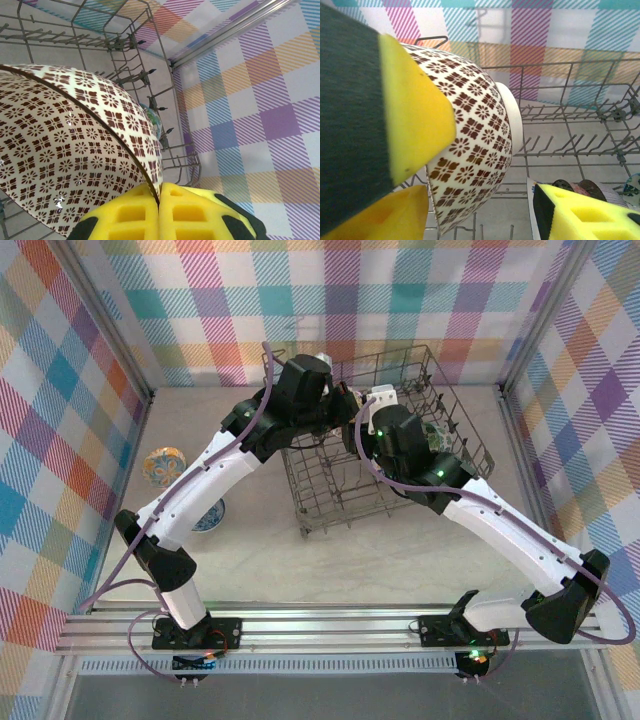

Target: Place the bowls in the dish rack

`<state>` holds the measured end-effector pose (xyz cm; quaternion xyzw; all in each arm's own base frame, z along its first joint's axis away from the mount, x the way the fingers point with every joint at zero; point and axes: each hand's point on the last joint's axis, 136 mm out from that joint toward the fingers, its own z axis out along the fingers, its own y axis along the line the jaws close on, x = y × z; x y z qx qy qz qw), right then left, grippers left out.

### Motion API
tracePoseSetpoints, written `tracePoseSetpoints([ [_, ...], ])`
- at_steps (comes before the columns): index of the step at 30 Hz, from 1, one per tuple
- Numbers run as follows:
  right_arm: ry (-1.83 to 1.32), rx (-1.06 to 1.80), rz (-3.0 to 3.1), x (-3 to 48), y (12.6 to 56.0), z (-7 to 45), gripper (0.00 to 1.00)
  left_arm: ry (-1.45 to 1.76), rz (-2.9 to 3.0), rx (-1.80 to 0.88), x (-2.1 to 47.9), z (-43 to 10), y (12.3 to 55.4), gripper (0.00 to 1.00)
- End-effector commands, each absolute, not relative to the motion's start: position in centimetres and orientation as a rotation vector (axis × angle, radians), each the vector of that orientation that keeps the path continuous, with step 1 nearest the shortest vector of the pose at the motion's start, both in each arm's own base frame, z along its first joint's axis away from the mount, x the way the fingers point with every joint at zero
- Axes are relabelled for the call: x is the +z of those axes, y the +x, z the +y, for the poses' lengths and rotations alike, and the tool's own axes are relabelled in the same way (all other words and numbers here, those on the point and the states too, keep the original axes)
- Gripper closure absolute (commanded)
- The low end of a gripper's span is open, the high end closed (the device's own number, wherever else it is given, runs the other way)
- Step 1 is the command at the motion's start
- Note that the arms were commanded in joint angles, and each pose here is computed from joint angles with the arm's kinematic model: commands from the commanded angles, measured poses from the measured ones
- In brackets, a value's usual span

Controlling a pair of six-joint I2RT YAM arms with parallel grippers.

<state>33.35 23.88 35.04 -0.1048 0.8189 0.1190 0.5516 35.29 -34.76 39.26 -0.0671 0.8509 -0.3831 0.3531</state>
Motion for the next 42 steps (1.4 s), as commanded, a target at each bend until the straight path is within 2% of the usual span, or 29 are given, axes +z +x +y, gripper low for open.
tracePoseSetpoints([
  [1, -0.163, 0.289, 1.901, 35.8, 34.1, 23.9, 0.42, -0.180, 2.048, -1.104, 44.0, -35.4, 35.3, 0.98],
  [8, -0.102, 0.230, 1.866, 35.0, 35.1, 23.2, 0.43, -0.195, 2.049, -1.139, 44.0, -35.9, 35.4, 0.98],
  [10, -0.093, 0.215, 1.853, 34.9, 35.4, 23.1, 0.48, -0.200, 2.057, -1.148, 43.7, -36.2, 35.4, 0.99],
  [18, -0.058, 0.155, 1.821, 34.4, 36.1, 22.5, 0.58, -0.206, 2.076, -1.145, 43.1, -36.4, 35.5, 0.98],
  [23, -0.047, 0.148, 1.813, 34.5, 36.1, 22.3, 0.72, -0.208, 2.085, -1.160, 42.9, -36.7, 35.5, 0.98],
  [29, -0.048, 0.131, 1.818, 34.3, 36.2, 22.3, 0.79, -0.213, 2.092, -1.165, 42.6, -36.8, 35.5, 0.98],
  [30, -0.045, 0.129, 1.819, 34.2, 36.3, 22.2, 0.83, -0.212, 2.092, -1.169, 42.7, -36.8, 35.4, 0.98],
  [33, -0.036, 0.123, 1.822, 34.0, 36.3, 22.1, 0.85, -0.211, 2.101, -1.169, 42.4, -36.9, 35.4, 0.97],
  [34, -0.032, 0.123, 1.823, 34.0, 36.2, 22.0, 0.89, -0.212, 2.104, -1.167, 42.3, -36.9, 35.4, 0.97],
  [38, -0.026, 0.122, 1.820, 34.2, 36.0, 21.8, 0.95, -0.206, 2.114, -1.153, 41.8, -36.8, 35.4, 0.91],
  [42, -0.017, 0.114, 1.832, 34.1, 35.7, 21.2, 1.00, -0.198, 2.123, -1.132, 41.3, -36.6, 35.3, 0.80],
])
